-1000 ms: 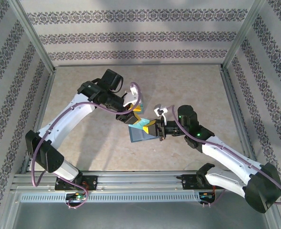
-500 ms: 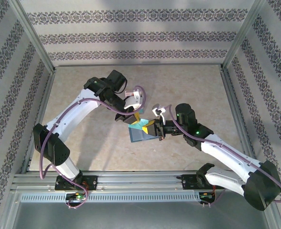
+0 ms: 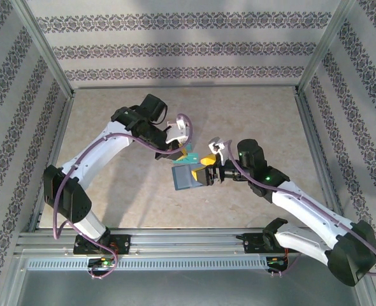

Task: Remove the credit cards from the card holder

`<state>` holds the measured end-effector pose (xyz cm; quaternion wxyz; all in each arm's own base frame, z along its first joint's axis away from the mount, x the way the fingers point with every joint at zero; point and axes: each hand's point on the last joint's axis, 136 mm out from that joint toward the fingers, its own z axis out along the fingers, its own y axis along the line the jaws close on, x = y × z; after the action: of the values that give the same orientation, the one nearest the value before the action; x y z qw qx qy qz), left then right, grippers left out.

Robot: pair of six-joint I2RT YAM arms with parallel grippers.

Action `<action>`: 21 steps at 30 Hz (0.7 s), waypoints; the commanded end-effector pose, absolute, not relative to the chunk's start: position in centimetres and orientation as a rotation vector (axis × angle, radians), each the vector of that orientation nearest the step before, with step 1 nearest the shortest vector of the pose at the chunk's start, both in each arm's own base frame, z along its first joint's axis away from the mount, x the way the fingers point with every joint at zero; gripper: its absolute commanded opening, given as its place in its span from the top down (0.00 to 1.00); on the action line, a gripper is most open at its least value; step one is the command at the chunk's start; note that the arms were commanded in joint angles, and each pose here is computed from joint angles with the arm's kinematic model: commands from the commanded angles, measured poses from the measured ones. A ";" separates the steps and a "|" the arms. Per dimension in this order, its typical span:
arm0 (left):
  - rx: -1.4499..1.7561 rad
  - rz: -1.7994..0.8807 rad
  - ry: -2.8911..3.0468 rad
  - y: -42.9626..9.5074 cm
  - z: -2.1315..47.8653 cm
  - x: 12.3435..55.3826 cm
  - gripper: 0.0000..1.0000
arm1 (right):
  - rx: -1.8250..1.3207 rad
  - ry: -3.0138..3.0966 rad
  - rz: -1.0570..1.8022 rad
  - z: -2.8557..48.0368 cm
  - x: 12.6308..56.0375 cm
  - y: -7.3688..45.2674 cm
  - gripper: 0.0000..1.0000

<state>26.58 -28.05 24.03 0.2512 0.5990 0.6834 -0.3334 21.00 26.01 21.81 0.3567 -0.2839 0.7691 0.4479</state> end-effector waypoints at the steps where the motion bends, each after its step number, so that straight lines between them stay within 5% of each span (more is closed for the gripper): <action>1: 1.544 -0.817 1.743 -28.1 25.9 29.4 1.00 | -0.634 2.030 1.032 20.9 22.1 24.2 0.14; 4: 1.478 -0.771 1.725 -27.8 26.1 31.6 1.00 | -0.548 2.062 0.958 20.1 22.8 22.8 0.02; 21: 1.449 -0.540 1.594 -26.4 21.6 39.2 1.00 | 0.028 2.191 0.427 16.7 26.7 12.6 0.02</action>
<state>37.52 -26.45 21.75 0.4124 0.5682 0.6706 -0.2395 26.32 15.02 17.07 0.4292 -0.0410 0.8762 0.2151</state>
